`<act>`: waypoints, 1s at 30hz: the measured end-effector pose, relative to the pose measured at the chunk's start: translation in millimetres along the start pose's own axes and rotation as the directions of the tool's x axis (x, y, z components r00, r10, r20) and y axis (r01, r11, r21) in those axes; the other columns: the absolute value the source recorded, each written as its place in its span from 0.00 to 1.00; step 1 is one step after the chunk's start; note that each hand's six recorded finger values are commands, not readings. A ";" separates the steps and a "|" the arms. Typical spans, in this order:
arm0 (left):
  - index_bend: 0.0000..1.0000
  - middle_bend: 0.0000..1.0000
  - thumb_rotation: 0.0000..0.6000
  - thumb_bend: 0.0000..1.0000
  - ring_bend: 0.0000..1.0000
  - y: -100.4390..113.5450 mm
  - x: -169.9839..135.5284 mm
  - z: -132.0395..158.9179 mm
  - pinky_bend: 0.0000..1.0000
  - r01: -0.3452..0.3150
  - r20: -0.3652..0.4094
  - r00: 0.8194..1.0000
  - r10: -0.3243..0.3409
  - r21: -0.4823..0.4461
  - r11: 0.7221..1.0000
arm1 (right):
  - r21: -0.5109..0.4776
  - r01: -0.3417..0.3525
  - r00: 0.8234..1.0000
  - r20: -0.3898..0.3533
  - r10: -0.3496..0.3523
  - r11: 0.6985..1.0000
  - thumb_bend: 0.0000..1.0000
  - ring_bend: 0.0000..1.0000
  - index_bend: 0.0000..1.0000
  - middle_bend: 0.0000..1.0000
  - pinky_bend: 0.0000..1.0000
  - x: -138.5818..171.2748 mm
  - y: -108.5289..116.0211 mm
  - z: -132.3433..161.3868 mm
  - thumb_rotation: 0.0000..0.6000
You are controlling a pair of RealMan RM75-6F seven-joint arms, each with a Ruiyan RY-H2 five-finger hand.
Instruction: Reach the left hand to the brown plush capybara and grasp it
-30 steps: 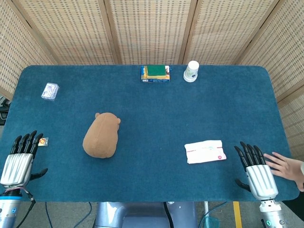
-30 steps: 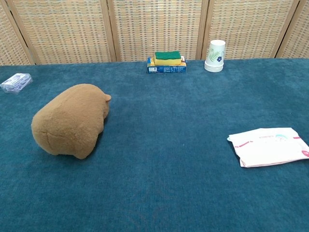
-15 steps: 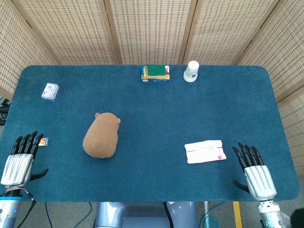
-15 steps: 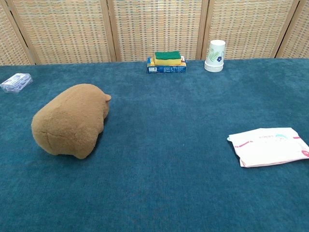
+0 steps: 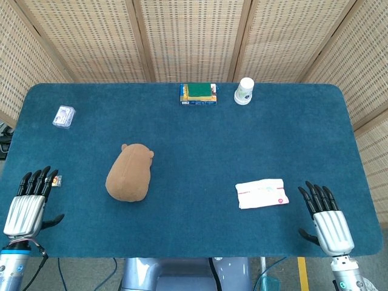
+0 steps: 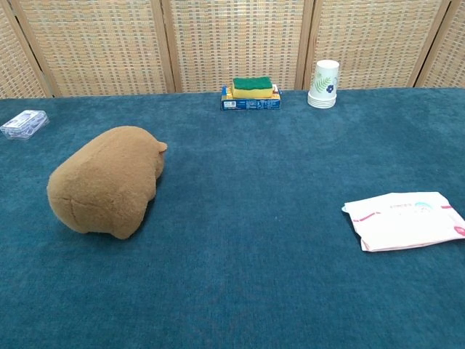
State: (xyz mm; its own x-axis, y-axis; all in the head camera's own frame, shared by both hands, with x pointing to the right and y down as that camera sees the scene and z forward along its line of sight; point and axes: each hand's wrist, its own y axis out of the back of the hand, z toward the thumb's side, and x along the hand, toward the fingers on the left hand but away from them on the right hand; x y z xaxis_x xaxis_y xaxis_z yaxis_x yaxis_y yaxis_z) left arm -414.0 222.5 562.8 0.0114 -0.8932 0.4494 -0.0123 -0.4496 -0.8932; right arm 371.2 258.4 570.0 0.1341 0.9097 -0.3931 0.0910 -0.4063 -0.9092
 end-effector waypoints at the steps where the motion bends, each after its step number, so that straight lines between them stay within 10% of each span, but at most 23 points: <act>1: 0.07 0.00 1.00 0.13 0.00 0.0 0.9 0.4 0.00 0.001 0.001 1.000 -0.001 -0.006 1.000 | -0.001 0.001 1.000 0.001 -0.001 1.000 0.07 0.00 0.02 0.00 0.00 -0.2 0.3 -0.5 1.00; 30: 0.35 0.00 1.00 0.30 0.00 34.9 174.0 13.0 0.00 0.188 -0.025 0.981 -0.194 -0.157 0.970 | 0.046 -0.009 0.997 0.079 0.005 0.999 0.07 0.00 0.04 0.00 0.00 -17.2 -8.7 -21.1 1.00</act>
State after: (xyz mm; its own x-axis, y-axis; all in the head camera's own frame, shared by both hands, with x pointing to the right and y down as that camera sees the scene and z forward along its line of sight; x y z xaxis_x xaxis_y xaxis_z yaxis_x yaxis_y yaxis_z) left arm -399.5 51.4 609.6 -0.0116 -0.7889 0.6145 -0.1672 -0.6043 -0.7790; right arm 388.9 244.5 587.5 0.0565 0.9116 -0.4073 0.0447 -0.4098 -0.9111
